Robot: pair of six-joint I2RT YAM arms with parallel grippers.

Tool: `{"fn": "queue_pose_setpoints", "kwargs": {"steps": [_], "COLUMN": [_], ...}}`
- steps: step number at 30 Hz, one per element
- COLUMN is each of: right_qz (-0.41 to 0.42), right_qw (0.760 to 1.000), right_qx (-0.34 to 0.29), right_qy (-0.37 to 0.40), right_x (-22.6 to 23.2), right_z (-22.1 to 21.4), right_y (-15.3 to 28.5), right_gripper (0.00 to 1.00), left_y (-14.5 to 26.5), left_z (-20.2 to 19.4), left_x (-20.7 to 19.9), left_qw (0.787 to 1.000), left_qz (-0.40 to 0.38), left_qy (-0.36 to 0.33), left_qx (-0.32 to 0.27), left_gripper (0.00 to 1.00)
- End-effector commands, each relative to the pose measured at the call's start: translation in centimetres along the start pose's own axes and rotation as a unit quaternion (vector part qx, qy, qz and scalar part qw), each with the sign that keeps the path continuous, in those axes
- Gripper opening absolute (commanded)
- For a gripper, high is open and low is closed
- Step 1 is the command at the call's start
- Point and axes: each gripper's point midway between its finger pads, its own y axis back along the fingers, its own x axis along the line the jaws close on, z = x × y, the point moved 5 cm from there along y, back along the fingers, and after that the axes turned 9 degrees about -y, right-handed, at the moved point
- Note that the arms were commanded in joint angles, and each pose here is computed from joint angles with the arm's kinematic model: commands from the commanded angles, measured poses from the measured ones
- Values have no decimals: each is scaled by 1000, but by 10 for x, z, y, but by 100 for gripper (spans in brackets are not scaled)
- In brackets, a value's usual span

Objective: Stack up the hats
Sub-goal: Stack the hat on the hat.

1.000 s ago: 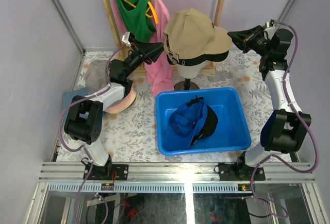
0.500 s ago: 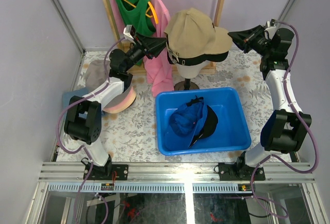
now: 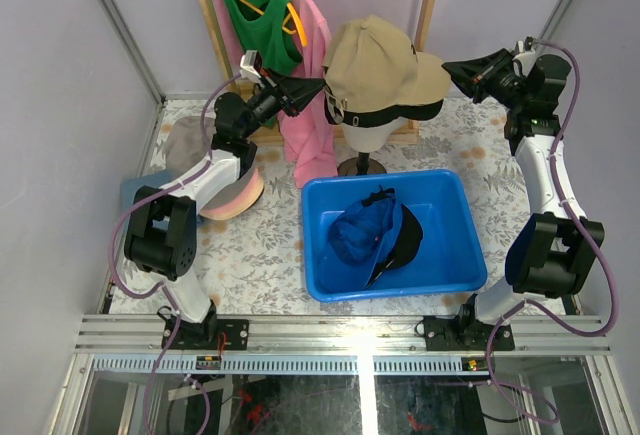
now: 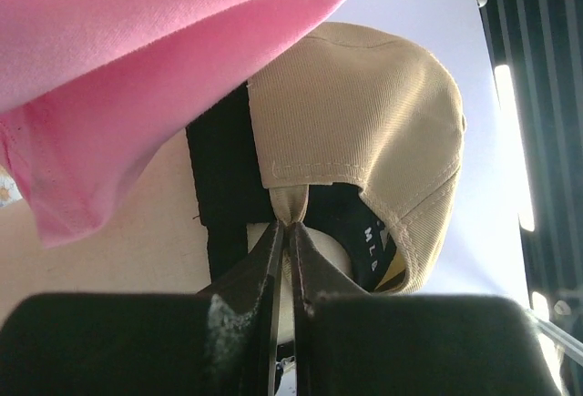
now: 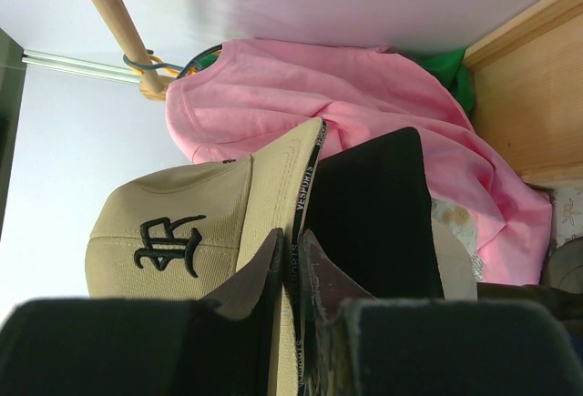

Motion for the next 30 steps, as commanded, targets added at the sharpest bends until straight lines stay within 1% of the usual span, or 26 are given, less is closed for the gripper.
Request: {"fn": "queue_pose_setpoints", "kwargs": {"steps": [1,6,10,18,30], "right_qz": [10,6,-3,-18,-21], "right_qw": [999,999,999,999,998], "right_qx": [21,23,25,25,24], "right_qy": [29,33,38,39,51], "right_x": [7,6,3,-12,-8], "right_z": [-9,-11,-12,-15,-16], "right_y": [3,4,5,7,9], "right_gripper": [3,3,2,0,0], "left_y": [-3,0,10,26,35], "left_z": [5,4,3,-8,-15], "left_x": [-23,-34,-40,-35,-23], "left_qw": [999,999,998,998,996], "left_qz": [-27,-33,-18,15,51], "left_qy": [-32,-41,-56,-55,-63], "left_qx": [-5,3,9,31,42], "left_gripper": [0,0,0,0,0]}}
